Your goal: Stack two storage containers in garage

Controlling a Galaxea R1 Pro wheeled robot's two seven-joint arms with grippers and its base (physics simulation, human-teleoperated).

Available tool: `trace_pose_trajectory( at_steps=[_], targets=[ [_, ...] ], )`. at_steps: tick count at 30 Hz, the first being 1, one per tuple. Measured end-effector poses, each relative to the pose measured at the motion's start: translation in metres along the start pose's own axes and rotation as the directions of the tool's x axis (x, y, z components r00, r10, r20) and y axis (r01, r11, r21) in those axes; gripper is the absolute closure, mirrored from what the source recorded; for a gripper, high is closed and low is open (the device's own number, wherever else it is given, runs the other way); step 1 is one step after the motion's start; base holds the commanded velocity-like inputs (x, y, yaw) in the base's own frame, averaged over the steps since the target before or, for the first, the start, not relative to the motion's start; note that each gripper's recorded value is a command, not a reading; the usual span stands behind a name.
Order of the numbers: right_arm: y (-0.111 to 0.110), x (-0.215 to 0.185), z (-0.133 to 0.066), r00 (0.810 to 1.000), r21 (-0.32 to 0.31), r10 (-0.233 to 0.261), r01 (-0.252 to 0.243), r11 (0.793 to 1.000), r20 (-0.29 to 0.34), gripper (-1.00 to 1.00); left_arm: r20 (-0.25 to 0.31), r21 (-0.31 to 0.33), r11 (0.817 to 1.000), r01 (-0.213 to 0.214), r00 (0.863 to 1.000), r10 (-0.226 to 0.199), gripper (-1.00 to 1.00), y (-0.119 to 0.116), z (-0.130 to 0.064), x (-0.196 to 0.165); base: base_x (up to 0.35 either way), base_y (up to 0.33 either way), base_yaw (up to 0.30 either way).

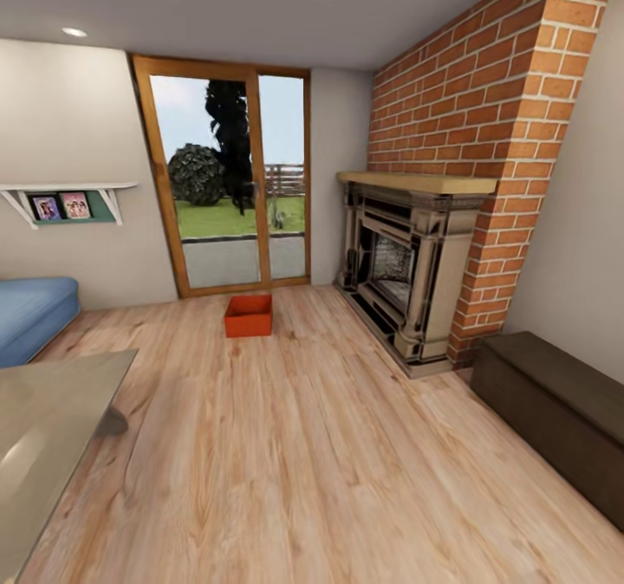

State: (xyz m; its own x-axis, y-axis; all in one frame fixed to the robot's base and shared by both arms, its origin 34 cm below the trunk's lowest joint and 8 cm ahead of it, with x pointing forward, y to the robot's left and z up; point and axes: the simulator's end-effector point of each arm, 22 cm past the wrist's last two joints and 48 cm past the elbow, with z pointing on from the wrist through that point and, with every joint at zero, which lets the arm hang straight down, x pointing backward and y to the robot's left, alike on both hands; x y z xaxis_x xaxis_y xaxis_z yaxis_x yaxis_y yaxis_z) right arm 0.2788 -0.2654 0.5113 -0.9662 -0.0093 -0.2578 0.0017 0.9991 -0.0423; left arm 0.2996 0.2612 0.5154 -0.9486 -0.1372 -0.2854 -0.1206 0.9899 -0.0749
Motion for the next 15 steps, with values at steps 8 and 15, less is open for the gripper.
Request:
trace_pose_trajectory(
  at_steps=[8, 15],
  targets=[
    [0.0009, -0.0002, 0.0, 1.0, -0.001, 0.0, 0.0, 1.0, 0.0, -1.0, 0.0, 0.0, 1.0, 0.0, 1.0, 0.0, -1.0, 0.0, 0.0, 0.0, 0.322, 0.0, 0.0],
    [0.0016, -0.0022, -0.0003, 1.0, -0.002, 0.003, -0.003, 1.0, 0.005, -1.0, 0.005, 0.001, 1.0, 0.0, 1.0, 0.0, -1.0, -0.0003, -0.0003, -0.002, 0.322, 0.0, 0.0]
  ],
)
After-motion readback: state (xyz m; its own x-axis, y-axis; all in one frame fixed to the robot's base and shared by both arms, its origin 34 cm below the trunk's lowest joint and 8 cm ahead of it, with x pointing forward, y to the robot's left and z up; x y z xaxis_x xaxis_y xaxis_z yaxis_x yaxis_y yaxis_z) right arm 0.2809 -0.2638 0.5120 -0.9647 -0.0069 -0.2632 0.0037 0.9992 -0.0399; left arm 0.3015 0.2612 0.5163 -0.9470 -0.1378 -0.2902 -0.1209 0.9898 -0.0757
